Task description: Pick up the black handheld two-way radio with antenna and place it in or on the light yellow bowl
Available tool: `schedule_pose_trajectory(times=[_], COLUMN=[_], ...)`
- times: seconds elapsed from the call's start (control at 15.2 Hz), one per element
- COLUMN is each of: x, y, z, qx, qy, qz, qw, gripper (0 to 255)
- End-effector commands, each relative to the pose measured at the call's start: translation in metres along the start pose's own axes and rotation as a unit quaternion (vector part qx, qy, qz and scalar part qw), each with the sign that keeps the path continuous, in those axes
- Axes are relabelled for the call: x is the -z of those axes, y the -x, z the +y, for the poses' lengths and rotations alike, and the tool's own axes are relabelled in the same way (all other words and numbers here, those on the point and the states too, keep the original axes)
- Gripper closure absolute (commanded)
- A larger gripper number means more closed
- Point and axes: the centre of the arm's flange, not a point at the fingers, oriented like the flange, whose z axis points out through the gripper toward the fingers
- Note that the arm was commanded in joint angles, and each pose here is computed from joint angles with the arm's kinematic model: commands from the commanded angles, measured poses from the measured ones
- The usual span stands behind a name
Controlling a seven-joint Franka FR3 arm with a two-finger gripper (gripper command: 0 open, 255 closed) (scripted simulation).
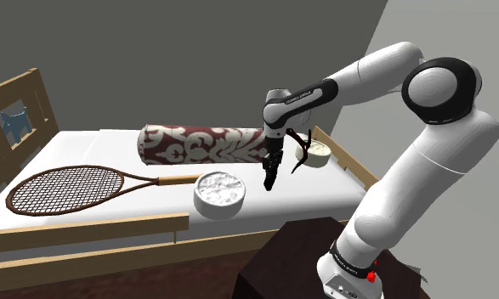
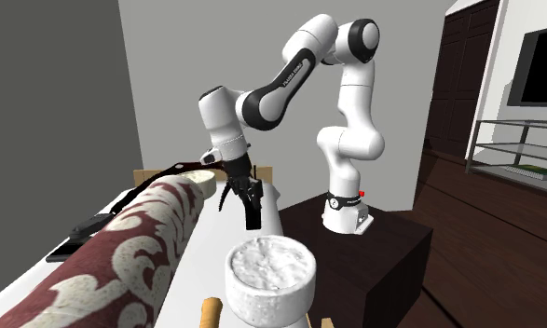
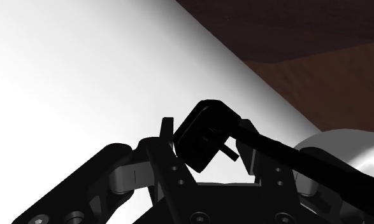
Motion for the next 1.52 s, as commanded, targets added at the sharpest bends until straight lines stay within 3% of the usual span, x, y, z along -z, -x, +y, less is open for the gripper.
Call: schedule_pose_trajectory(times=[0.0,1.45], x=[0.011,0.122], y=[0.002,0.032], z=[-0.002,-0.017], qx=[0.000,0.000], qy=[0.000,0.000], qz=[0.000,0.000], qw=[1.0000,1.0000], gripper=[255,255])
